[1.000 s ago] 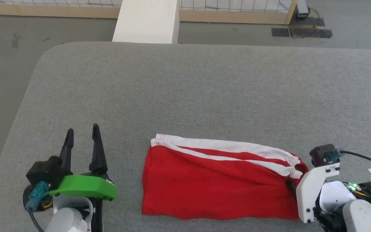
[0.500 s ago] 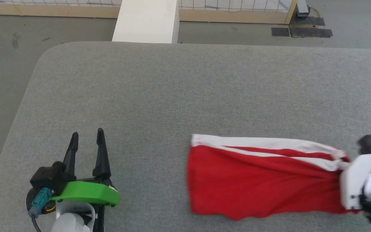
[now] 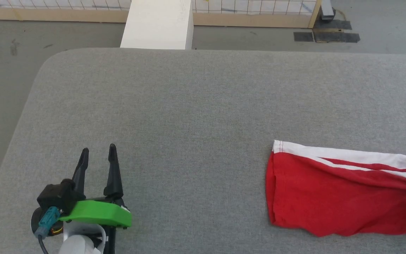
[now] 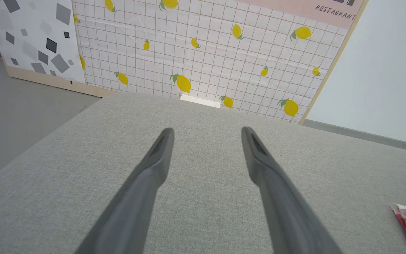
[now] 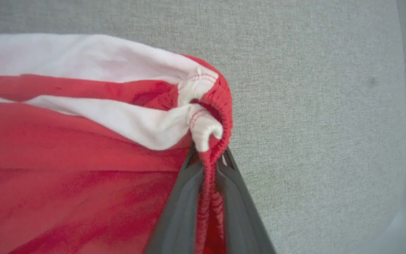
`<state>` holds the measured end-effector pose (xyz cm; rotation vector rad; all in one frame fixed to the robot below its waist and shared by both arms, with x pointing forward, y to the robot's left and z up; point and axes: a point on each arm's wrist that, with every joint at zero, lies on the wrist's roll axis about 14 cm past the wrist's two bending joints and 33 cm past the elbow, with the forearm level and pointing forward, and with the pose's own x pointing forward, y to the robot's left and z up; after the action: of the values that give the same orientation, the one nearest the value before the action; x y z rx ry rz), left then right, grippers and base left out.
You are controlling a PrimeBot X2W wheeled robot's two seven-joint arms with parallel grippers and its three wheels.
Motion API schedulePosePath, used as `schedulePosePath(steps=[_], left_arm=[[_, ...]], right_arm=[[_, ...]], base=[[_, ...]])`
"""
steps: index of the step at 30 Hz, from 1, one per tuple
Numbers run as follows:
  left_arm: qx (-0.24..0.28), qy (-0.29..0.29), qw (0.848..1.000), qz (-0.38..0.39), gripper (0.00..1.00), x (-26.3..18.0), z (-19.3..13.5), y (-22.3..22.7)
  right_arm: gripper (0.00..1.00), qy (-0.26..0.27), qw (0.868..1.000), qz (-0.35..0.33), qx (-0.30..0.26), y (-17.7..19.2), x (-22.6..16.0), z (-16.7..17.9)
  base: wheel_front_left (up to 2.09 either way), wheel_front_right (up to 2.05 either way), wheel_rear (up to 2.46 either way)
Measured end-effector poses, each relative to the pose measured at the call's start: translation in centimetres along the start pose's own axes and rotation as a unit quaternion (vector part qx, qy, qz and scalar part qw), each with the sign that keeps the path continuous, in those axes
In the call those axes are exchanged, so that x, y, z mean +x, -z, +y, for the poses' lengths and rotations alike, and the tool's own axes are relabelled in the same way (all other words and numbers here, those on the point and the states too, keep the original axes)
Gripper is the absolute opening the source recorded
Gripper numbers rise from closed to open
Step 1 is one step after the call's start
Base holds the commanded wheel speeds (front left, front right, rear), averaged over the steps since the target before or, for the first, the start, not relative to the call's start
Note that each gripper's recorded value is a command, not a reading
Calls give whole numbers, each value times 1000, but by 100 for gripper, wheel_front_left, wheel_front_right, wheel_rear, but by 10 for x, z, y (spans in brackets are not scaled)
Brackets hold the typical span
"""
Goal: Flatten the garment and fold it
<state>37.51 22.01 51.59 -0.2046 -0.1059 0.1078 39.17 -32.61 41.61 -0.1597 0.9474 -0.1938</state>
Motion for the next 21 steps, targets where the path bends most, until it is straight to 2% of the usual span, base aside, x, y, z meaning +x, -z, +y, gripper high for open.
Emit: schedulePosePath(steps=[7, 11, 14, 15, 21], left_arm=[[-1, 4, 1000, -4, 100, -2, -3, -3], [-4, 7, 1000, -8, 100, -3, -5, -5], [-5, 9, 1000, -5, 100, -3, -6, -3], [-6, 7, 1000, -3, 100, -4, -5, -2], [-3, 3, 1000, -4, 100, -7, -1, -3]], right_arm=[[0, -49, 997, -20, -61, -31, -34, 33], [0, -98, 992, -39, -75, -41, -62, 61], [0, -143, 985, -42, -83, -37, -73, 94], [0, -190, 977, -48, -81, -33, -79, 130], [0, -255, 962, -44, -86, -19, -79, 189]], base=[[0, 0, 0], [0, 0, 0], [0, 0, 0], [0, 0, 0], [0, 0, 0]])
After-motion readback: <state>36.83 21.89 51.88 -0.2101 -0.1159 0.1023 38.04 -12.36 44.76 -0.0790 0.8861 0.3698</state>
